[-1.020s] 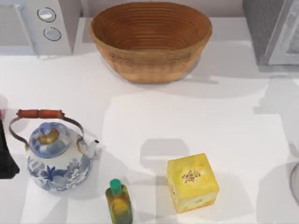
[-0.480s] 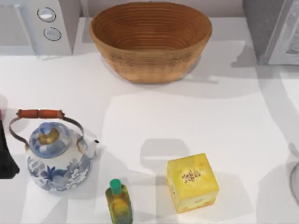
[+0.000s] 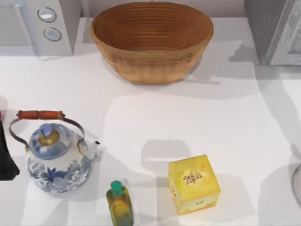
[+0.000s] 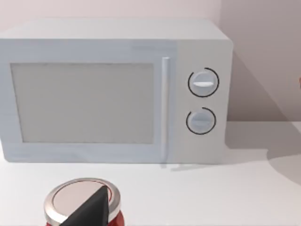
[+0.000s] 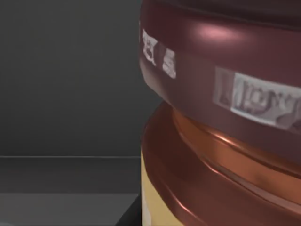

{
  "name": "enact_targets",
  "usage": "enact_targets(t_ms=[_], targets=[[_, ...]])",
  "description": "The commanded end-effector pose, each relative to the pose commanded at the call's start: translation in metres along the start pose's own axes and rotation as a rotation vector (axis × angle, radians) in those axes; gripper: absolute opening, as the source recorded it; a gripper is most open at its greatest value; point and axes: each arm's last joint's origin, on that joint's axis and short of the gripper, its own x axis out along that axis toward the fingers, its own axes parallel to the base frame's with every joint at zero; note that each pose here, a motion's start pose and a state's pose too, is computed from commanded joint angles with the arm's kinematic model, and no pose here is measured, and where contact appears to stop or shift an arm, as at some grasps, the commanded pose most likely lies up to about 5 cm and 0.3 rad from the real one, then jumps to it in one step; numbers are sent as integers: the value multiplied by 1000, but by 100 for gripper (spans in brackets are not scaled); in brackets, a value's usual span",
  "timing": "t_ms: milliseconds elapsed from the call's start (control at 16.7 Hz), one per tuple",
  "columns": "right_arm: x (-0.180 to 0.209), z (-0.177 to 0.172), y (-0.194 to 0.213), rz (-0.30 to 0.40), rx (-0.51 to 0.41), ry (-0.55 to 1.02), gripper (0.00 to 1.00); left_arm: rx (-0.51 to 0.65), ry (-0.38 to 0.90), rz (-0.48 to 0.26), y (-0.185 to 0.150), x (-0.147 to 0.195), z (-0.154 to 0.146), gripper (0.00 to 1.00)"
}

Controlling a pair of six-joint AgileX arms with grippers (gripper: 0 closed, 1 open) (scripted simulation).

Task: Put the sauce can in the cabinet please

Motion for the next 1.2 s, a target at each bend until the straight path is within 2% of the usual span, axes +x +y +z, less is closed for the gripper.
enact_targets(t_ms=[180,300,840,1200], targets=[[4,0,-1,-6,4,0,0,0,0,0,0,0,0,100],[20,1,-1,-12,7,1,0,0,0,0,0,0,0,100],[136,-19,-2,-6,4,4,0,0,0,0,0,0,0,100],[149,-23,-3,-3,2,0,0,0,0,0,0,0,0,100]])
